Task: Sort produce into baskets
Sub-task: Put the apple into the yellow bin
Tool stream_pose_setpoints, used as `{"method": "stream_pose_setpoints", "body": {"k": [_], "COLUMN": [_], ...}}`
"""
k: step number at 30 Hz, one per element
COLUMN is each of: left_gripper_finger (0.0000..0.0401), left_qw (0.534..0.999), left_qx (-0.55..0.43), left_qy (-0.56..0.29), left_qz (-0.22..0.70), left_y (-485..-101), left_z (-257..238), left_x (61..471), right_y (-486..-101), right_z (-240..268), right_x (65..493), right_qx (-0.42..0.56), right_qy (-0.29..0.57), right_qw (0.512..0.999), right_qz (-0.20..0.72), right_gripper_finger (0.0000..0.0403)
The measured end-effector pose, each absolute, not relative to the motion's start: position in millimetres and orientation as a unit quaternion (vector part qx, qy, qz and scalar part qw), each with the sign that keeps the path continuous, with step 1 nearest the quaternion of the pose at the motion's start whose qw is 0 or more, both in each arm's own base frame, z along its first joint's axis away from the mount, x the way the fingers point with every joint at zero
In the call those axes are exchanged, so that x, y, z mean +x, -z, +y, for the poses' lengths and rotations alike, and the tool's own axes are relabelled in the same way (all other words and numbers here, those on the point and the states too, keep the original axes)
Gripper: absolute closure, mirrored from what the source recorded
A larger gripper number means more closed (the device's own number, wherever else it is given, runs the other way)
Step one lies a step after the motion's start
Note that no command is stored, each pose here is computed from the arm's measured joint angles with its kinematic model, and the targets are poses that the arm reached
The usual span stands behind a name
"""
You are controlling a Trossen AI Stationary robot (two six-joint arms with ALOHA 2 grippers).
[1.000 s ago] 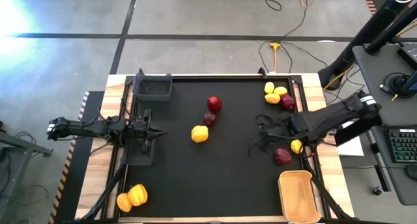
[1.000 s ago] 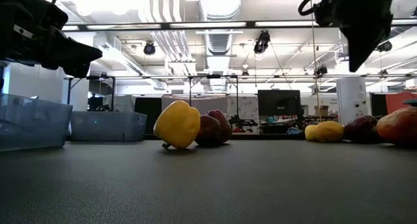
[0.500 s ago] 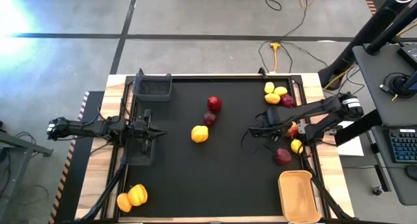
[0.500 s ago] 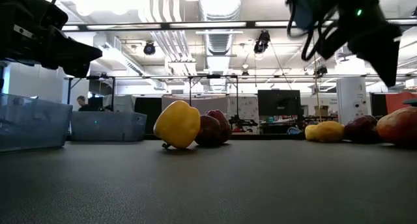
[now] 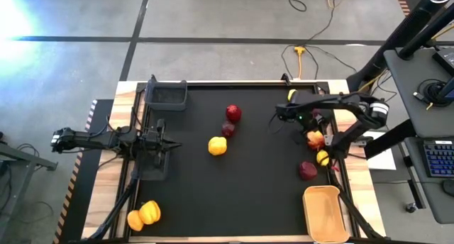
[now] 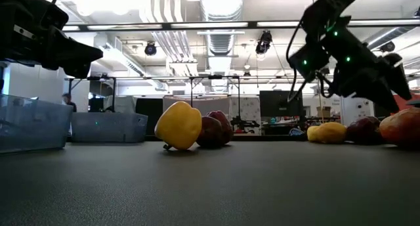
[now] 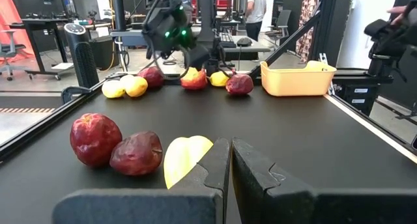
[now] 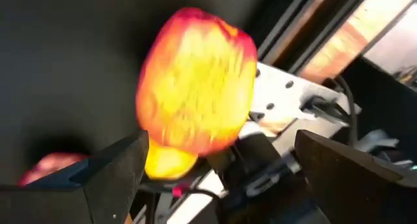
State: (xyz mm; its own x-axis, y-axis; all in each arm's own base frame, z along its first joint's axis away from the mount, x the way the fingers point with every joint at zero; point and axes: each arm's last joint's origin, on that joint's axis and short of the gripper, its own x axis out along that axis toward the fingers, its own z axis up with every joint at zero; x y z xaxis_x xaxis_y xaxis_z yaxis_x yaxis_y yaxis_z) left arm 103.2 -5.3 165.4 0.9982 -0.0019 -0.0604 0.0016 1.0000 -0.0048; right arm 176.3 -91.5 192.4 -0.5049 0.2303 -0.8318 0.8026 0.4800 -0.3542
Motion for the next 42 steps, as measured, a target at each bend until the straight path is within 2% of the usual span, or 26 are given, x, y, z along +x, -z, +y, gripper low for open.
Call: {"method": "stream_pose_setpoints", "body": {"k": [8, 15, 27, 34, 42], "left_gripper_finger": [0.0401, 0.0401, 0.0401, 0.0401, 0.0401], "left_qw": [1.0, 1.0, 1.0, 1.0, 1.0], "left_qx": [-0.002, -0.002, -0.002, -0.002, -0.002], "left_qy": [0.001, 0.001, 0.001, 0.001, 0.001], "left_qz": [0.03, 0.03, 0.03, 0.03, 0.03], "left_y": [-165.3, -165.3, -165.3, -165.4, -165.3], "left_z": [-5.3, -5.3, -5.3, -5.3, -5.3], "left_x": [103.2, 103.2, 103.2, 103.2, 103.2], "right_y": [-164.8, -158.2, -166.4, -177.4, -184.9], "right_z": [-99.4, -96.1, -95.3, -93.8, -89.9], "right_x": [173.3, 167.3, 169.7, 167.1, 164.1], "right_qx": [0.421, 0.421, 0.444, 0.441, 0.484], "right_qy": [0.359, 0.387, 0.365, 0.369, 0.392], "right_qw": [0.394, 0.371, 0.358, 0.322, 0.309], "right_qz": [0.734, 0.731, 0.736, 0.752, 0.719], "right_gripper_finger": [0.0026, 0.0026, 0.0026, 0.0026, 0.0026]}}
